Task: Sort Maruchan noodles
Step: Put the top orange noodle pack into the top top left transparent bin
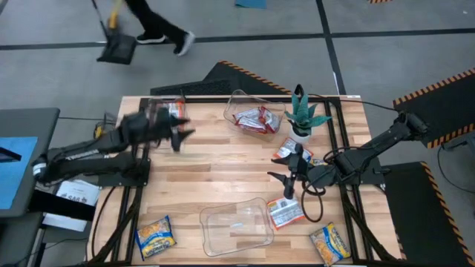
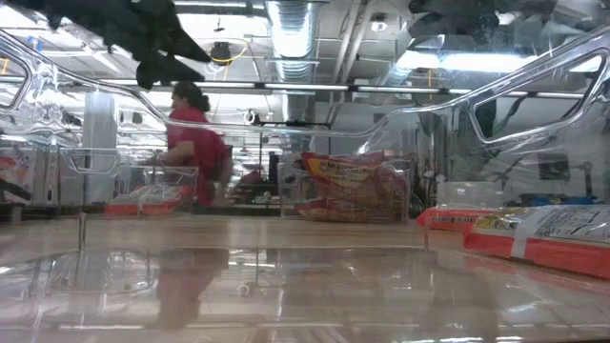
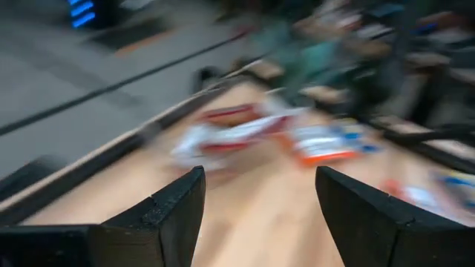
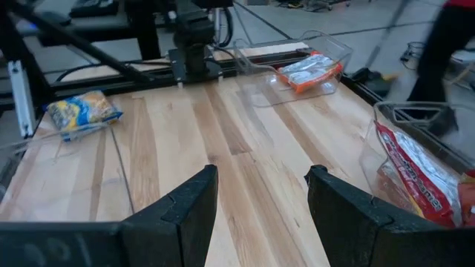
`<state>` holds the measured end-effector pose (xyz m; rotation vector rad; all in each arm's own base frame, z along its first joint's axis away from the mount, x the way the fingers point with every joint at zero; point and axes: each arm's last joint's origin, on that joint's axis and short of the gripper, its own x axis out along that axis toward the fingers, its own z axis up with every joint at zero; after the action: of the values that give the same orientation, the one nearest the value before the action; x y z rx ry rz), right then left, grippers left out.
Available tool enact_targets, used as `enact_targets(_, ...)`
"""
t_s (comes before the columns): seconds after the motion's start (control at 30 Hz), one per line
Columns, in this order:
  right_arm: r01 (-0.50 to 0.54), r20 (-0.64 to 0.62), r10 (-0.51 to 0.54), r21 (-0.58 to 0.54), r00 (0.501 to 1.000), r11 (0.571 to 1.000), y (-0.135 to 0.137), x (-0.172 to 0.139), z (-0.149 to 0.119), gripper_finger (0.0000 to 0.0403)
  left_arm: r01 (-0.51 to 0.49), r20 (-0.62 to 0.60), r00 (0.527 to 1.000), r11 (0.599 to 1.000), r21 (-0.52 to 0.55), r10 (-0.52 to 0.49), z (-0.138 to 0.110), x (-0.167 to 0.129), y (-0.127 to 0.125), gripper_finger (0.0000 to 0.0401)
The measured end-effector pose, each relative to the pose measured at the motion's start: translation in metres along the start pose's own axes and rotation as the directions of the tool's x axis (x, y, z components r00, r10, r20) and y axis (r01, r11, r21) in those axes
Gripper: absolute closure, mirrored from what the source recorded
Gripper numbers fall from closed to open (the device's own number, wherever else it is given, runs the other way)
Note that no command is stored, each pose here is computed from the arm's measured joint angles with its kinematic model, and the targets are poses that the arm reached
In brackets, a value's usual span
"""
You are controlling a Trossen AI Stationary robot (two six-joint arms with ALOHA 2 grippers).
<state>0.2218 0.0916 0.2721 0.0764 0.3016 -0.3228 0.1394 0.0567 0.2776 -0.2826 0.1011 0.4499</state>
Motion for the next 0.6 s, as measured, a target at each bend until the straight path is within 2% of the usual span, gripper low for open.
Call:
enact_targets(0.1, 0.018, 0.002, -0.018, 0.025, 1.000, 1.000, -0.002, 0.002, 0.001, 0.0172, 0.192, 0.116, 0.975, 0.981, 0.013, -0.192, -0.035, -0.004, -0.013, 0.0161)
enact_targets(0.2, 0.032, 0.003, -0.032, 0.032, 0.999, 0.999, -0.005, 0.004, 0.001, 0.0172, 0.347, 0.228, 0.910, 0.937, 0.042, -0.347, -0.062, -0.010, -0.023, 0.0161)
enact_targets(0.27, 0.042, 0.003, -0.042, 0.055, 0.999, 0.998, -0.007, 0.005, 0.002, 0.0172, 0.393, 0.255, 0.882, 0.917, 0.070, -0.397, -0.073, -0.014, -0.029, 0.0161)
enact_targets(0.37, 0.073, -0.014, -0.072, 0.145, 0.997, 0.987, -0.012, 0.009, 0.002, 0.0172, 0.403, 0.242, 0.875, 0.908, 0.115, -0.420, -0.079, -0.019, -0.038, 0.0161)
enact_targets(0.5, 0.185, -0.232, -0.139, 0.187, 0.963, 0.965, -0.027, 0.006, 0.000, 0.0176, 0.441, 0.233, 0.852, 0.883, 0.159, -0.468, -0.082, -0.026, -0.048, 0.0161)
enact_targets(0.6, 0.336, -0.431, -0.242, 0.157, 0.869, 0.929, -0.037, 0.007, -0.012, 0.0178, 0.460, 0.247, 0.835, 0.870, 0.179, -0.493, -0.082, -0.031, -0.054, 0.0161)
